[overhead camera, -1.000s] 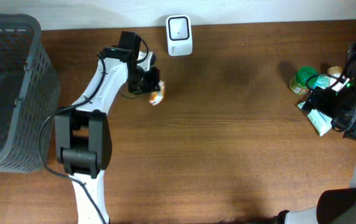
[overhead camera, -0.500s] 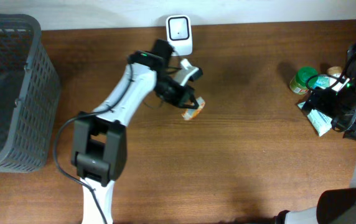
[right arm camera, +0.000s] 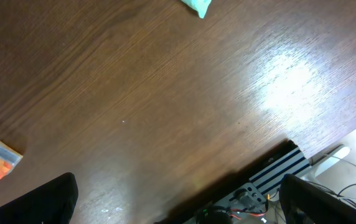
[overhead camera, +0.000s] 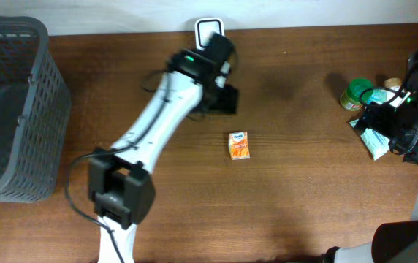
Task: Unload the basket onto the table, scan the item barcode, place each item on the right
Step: 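Grasp the orange tissue pack with the left gripper and slide it right, then reach the right gripper to the orange tissue pack and grasp it, then hold the orange tissue pack up to the scanner with the right gripper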
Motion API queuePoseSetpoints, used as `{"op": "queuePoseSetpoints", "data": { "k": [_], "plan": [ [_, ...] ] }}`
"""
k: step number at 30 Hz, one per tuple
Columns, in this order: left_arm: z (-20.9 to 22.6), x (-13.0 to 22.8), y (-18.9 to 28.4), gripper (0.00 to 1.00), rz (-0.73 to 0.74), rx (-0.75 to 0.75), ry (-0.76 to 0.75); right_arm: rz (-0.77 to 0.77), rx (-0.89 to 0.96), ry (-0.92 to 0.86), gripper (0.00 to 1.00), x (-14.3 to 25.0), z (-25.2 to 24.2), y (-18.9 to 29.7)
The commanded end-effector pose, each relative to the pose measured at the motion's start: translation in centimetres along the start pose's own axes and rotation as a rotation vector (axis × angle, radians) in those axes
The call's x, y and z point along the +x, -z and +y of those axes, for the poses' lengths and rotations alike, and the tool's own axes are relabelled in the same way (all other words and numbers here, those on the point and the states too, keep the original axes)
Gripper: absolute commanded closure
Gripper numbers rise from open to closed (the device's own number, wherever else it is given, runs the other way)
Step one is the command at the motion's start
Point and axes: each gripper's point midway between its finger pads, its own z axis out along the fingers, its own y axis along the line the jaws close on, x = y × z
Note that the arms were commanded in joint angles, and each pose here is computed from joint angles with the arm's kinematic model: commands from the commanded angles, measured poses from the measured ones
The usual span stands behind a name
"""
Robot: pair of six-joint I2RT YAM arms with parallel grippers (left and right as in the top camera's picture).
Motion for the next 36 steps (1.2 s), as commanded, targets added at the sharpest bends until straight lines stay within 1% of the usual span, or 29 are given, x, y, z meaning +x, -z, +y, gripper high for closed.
{"op": "queuePoseSetpoints", "data": {
  "k": [1,2,4,6,7,8,10,11,12,15,16,17,19,20,22,25,28,29,30,33,34,36],
  "plan": [
    [9.3,-0.7,2.8,0.01,-0.036,-0.301,0.095,-0.005,0.011,0.007,0.01,-0.1,-0.2,0.0],
    [12.1,-0.5,3.3,0.01,-0.022,-0.365,0.136,-0.005,0.011,0.007,0.01,-0.1,-0.2,0.0],
    [15.5,-0.2,3.5,0.01,0.007,-0.391,0.206,-0.005,0.011,0.007,0.01,-0.1,-0.2,0.0],
    [17.6,0.2,3.1,0.01,0.032,-0.406,0.248,0.000,-0.005,0.007,0.02,0.0,0.1,0.0],
    [18.4,0.6,2.8,0.01,0.048,-0.414,0.264,-0.038,-0.032,0.003,0.01,-0.9,0.7,0.1],
    [18.9,1.1,2.5,0.01,0.066,-0.419,0.273,-0.043,-0.055,0.002,0.01,-1.1,1.1,0.1],
    [20.4,1.9,2.2,0.01,0.090,-0.470,0.280,-0.061,-0.093,0.002,0.01,-1.6,1.8,0.2],
    [20.7,2.1,2.1,0.01,0.099,-0.478,0.284,-0.042,-0.234,0.025,0.02,-1.5,4.4,0.4],
    [21.6,2.2,2.0,0.01,0.097,-0.484,0.303,-0.039,-0.437,0.234,0.01,-0.7,9.0,0.8],
    [22.4,2.0,1.4,0.01,0.082,-0.481,0.323,-0.027,-0.469,0.412,0.01,1.8,14.2,-2.5],
    [22.0,1.9,1.2,0.01,0.082,-0.455,0.326,-0.064,-0.494,0.483,0.01,2.4,16.8,-4.2],
    [21.9,1.7,1.1,0.01,0.075,-0.448,0.327,-0.109,-0.526,0.516,0.01,2.6,18.9,-5.1],
    [21.9,1.7,1.1,0.01,0.074,-0.448,0.327,-0.144,-0.571,0.508,0.01,3.3,21.6,-5.9],
    [21.9,1.7,1.1,0.01,0.073,-0.448,0.327,-0.181,-0.602,0.550,0.01,3.9,23.3,-6.5],
    [21.9,1.7,1.1,0.01,0.074,-0.448,0.327,-0.204,-0.642,0.643,0.01,6.6,25.9,-8.0],
    [21.9,1.7,1.1,0.01,0.073,-0.448,0.327,-0.170,-0.640,0.706,0.26,8.5,28.0,-10.3],
    [21.9,1.7,1.1,0.01,0.074,-0.448,0.327,-0.003,-0.557,0.707,0.51,10.3,28.1,-17.2],
    [21.9,1.7,1.1,0.01,0.073,-0.448,0.327,0.063,-0.579,0.708,0.52,11.3,28.4,-18.3],
    [21.9,1.7,1.1,0.01,0.073,-0.448,0.327,0.097,-0.593,0.709,0.52,11.9,28.4,-18.7],
    [21.9,1.7,1.1,0.01,0.073,-0.448,0.327,0.137,-0.632,0.711,0.52,12.7,28.7,-18.5],
    [21.9,1.7,1.1,0.01,0.073,-0.448,0.327,0.158,-0.628,0.708,0.52,13.0,28.4,-18.5],
    [21.9,1.7,1.1,0.01,0.073,-0.448,0.327,0.175,-0.560,0.702,0.54,13.5,27.1,-19.7]
  ]
}}
